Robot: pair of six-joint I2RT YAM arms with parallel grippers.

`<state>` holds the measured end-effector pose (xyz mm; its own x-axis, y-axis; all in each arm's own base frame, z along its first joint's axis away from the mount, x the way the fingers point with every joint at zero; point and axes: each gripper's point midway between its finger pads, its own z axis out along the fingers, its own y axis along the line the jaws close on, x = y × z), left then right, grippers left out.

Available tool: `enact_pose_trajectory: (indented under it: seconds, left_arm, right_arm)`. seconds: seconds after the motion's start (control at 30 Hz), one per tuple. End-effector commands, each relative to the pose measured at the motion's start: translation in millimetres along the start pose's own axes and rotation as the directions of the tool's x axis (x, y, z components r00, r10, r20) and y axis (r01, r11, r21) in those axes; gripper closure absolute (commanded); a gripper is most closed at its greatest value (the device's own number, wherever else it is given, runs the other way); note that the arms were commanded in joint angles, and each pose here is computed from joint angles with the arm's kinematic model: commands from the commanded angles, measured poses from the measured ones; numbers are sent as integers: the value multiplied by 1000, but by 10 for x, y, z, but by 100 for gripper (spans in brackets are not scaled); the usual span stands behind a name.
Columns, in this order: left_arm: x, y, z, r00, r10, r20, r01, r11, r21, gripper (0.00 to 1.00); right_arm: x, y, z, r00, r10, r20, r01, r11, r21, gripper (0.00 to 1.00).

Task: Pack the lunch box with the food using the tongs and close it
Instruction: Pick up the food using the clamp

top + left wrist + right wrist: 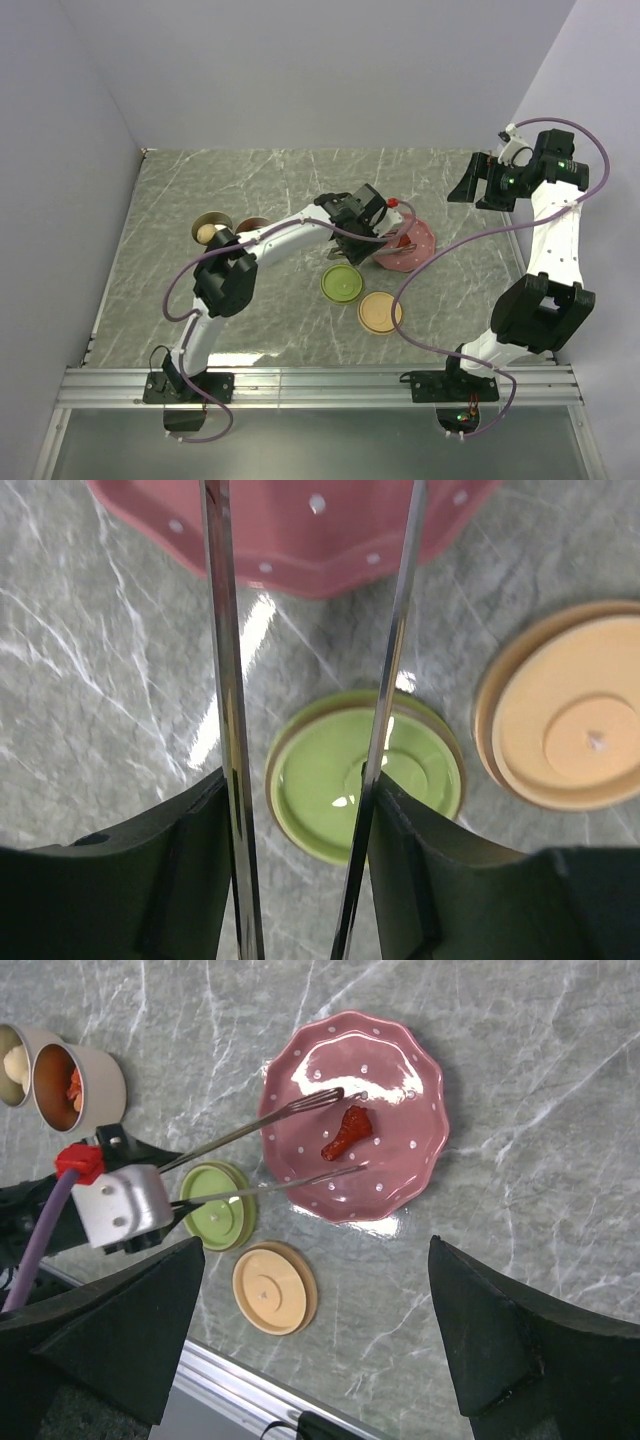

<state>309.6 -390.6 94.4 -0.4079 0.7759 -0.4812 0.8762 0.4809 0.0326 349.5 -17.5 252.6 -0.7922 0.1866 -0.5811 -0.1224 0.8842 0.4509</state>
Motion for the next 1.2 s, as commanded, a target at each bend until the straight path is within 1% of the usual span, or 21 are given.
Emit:
enact_pose_trajectory:
  seconds: [0.0,0.13,0.23,0.5,0.73,0.9,0.93,1.0,1.03,1.1,1.13,1.17]
  left_arm:
    - [-338,84,-50,996,4,92,2,998,-59,46]
    - [-366,43,25,996,15,87,-11,999,-45,49]
    - [-324,46,74,998,16,67,-13,999,-45,54]
    - [-351,63,-84,996,28,83,-23,998,-58,68]
    - [-505,48,-397,988,-8,157,9,1000,-2,79]
    - [-619,57,-690,975,-12,221,1,999,51,80]
    - [-653,45,-825,968,-21,252,-1,996,87,81]
    - [-620,116,-929,962,-47,269,18,994,109,81]
    - [-636,113,-1062,955,-48,292,13,993,119,82]
    - [-545,169,-1130,956,-50,289,17,993,115,83]
    - [-532,245,-1293,947,-58,317,24,994,110,83]
    - [-497,285,-1349,944,-64,323,30,994,108,84]
  right_arm:
    - [-31,18,-37,1000,-17,14,18,1000,-14,0]
    - [-22,-3,-53,1000,-12,19,13,1000,-14,0]
    - [-9,-9,-65,1000,-13,18,13,1000,-15,0]
    - [4,-39,-80,1000,-6,20,6,1000,-21,0]
    - [22,-29,-61,1000,0,17,1,999,-34,0]
    - [14,-15,-71,1000,-8,19,8,999,-36,0]
    - [13,-17,-73,1000,-8,20,9,999,-36,0]
    - [20,-16,-71,1000,-9,18,10,999,-38,0]
    - [20,-16,-71,1000,-9,18,10,999,-38,0]
    - [34,-17,-57,1000,-10,13,10,999,-41,0]
    - [41,-20,-58,1000,-8,11,9,999,-42,0]
    - [34,-20,-57,1000,-10,14,11,999,-43,0]
